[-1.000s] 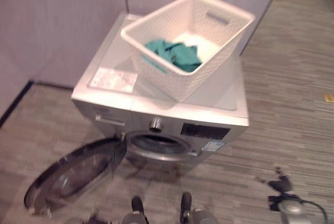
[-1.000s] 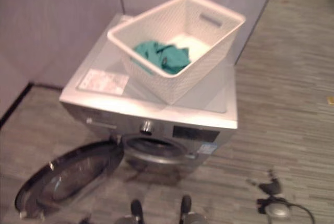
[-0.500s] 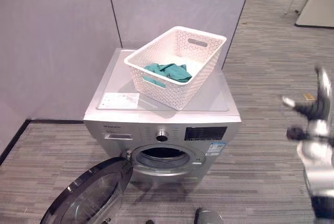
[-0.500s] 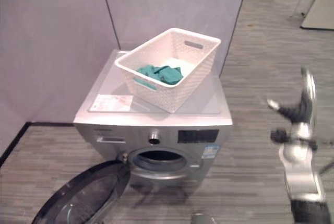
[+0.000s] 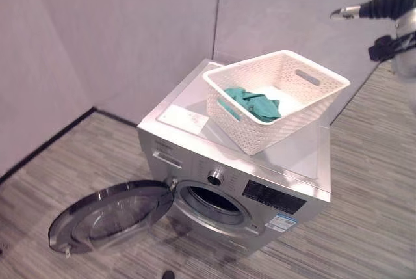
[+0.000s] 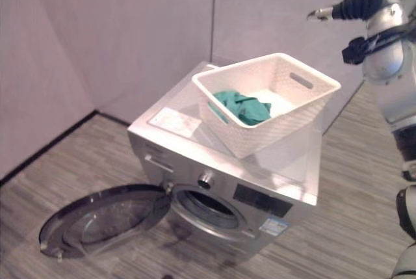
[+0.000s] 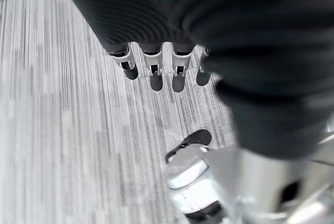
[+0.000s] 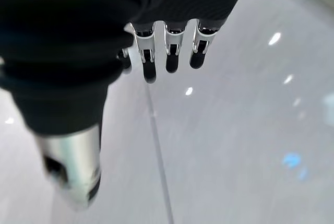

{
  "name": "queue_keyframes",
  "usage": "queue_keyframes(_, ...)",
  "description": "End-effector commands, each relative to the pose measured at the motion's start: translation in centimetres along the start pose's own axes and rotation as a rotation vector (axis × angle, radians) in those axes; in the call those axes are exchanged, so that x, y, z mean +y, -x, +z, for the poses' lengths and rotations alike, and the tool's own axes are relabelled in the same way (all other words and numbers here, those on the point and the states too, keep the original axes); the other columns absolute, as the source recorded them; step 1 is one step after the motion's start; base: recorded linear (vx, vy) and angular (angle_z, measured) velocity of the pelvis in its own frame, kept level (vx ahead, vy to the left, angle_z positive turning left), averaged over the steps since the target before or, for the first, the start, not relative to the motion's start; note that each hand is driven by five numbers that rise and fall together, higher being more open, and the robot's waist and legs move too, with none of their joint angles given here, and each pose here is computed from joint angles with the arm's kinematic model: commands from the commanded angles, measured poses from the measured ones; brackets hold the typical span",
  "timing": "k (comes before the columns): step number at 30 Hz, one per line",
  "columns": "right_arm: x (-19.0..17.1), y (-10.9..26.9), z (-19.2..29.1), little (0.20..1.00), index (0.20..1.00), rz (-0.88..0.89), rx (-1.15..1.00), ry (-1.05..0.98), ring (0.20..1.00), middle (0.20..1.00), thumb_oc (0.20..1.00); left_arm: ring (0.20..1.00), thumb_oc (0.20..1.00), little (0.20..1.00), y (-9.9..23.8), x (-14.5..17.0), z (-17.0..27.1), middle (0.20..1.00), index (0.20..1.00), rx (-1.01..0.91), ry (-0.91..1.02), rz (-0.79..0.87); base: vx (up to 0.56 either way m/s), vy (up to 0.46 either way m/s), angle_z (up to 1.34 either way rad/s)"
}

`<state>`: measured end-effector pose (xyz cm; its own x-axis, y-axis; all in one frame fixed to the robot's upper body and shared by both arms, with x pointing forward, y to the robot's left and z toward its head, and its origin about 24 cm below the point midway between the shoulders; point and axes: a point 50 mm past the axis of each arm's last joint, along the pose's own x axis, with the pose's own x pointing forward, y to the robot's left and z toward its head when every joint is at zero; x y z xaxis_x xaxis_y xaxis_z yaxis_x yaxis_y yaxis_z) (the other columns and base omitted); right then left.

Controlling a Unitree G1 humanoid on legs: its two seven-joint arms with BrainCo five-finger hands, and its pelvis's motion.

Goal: Grab the laundry basket,head to the washer,open it,put in the laundry and shut it.

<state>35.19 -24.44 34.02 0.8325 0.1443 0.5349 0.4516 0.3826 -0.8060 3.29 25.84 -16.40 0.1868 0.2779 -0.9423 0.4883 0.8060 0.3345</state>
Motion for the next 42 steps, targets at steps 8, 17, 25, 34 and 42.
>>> queue_keyframes(8, 1.4, -1.2, -2.4, 1.0, 1.0, 0.352, 0.173, 0.149, 1.0, 1.0, 1.0, 1.0, 1.0, 1.0, -0.2, 1.3, 1.0, 1.0, 1.0, -0.007, 0.046, -0.026, 0.0, -0.035, 0.19)
queue_keyframes(17, 3.8, 2.1, -5.2, 1.0, 1.0, 0.639, 0.239, 0.296, 1.0, 1.0, 1.0, 1.0, 1.0, 1.0, -0.3, 0.6, 2.5, 1.0, 1.0, -0.046, 0.034, -0.077, 0.01, -0.018, 0.1)
queue_keyframes(25, 4.9, 3.2, -6.0, 1.0, 1.0, 0.744, 0.263, 0.325, 1.0, 1.0, 1.0, 1.0, 1.0, 1.0, -0.3, 1.2, 3.8, 1.0, 1.0, -0.091, 0.034, -0.072, 0.0, 0.0, 0.0)
queue_keyframes(34, 5.6, 2.5, -6.5, 1.0, 1.0, 0.715, 0.305, 0.328, 1.0, 1.0, 1.0, 1.0, 1.0, 1.0, -0.3, 3.1, 6.0, 1.0, 1.0, -0.155, 0.061, -0.001, 0.0, -0.024, 0.04)
queue_keyframes(42, 6.9, 3.8, -8.3, 1.0, 1.0, 0.759, 0.389, 0.358, 1.0, 1.0, 1.0, 1.0, 1.0, 1.0, -0.3, 4.8, 6.2, 1.0, 1.0, -0.143, 0.114, 0.051, -0.01, -0.012, 0.09)
